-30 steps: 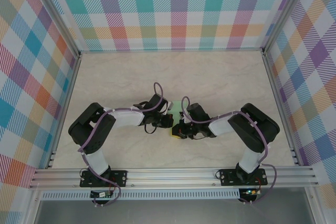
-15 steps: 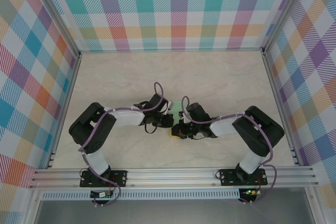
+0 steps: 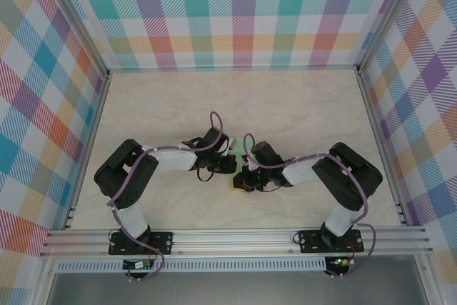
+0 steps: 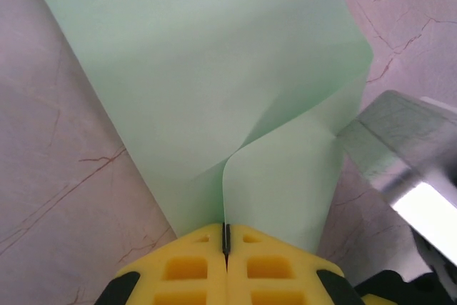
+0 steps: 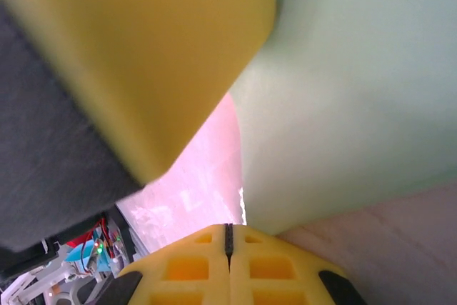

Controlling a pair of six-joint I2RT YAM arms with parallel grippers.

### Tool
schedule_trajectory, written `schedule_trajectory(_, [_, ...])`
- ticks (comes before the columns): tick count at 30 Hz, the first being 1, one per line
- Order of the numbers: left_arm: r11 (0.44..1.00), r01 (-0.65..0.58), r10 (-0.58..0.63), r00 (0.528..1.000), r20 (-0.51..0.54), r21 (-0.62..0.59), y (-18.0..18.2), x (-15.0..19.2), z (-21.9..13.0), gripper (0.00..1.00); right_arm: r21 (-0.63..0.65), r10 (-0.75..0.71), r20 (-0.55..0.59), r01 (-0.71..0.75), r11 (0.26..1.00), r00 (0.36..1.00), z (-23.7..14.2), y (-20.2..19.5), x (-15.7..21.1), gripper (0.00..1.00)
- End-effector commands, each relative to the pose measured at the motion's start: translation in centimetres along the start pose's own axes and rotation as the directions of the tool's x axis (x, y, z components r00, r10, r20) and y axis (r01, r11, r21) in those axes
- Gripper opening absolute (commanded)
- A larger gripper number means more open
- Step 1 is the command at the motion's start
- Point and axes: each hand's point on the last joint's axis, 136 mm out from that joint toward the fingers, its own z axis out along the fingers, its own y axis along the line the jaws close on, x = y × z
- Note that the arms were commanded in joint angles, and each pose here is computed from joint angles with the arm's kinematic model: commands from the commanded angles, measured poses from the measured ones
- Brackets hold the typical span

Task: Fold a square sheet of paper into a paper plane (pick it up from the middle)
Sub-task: Third fold the triangle at the center of the table.

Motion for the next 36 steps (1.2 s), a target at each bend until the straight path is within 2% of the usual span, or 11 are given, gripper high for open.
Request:
schedule_trajectory(1, [0.998, 0.007, -0.011, 0.997, -0.077, -0.057, 1.7, 1.9, 0.7, 0.01, -0.021, -0.071, 0.053, 0.073, 0.997, 0.996, -2.1, 2.0, -0.8, 0.02])
schedule_trajectory(7, [0.998, 0.006, -0.011, 0.997, -0.078, -0.056, 1.7, 1.9, 0.7, 0.01, -0.064, -0.068, 0.111, 0.075, 0.995, 0.992, -3.9, 2.4, -3.1, 0.02])
schedule_trajectory(13, [0.998, 0.006, -0.010, 0.997, -0.081, -0.056, 1.7, 1.9, 0.8, 0.01, -0.106, -0.048, 0.090, 0.058, 0.993, 0.995, -2.9, 2.4, -4.1, 0.02])
schedule_trajectory(19, [0.998, 0.007, -0.011, 0.997, -0.083, -0.059, 1.9, 2.1, 0.8, 0.01, -0.084, -0.048, 0.078, 0.055, 0.995, 0.996, -2.2, 1.7, -4.4, 0.02])
schedule_trajectory(29, [0.998, 0.003, -0.008, 0.996, -0.084, -0.059, 1.8, 2.0, 0.8, 0.01, 0.011, -0.007, 0.071, 0.007, 1.000, 0.997, -1.1, -2.1, -3.9, 0.02])
schedule_trajectory(36, [0.998, 0.003, -0.008, 0.996, -0.085, -0.059, 1.8, 2.0, 0.8, 0.01, -0.033, -0.057, 0.099, 0.061, 0.998, 0.993, -3.1, 0.8, -4.7, 0.03])
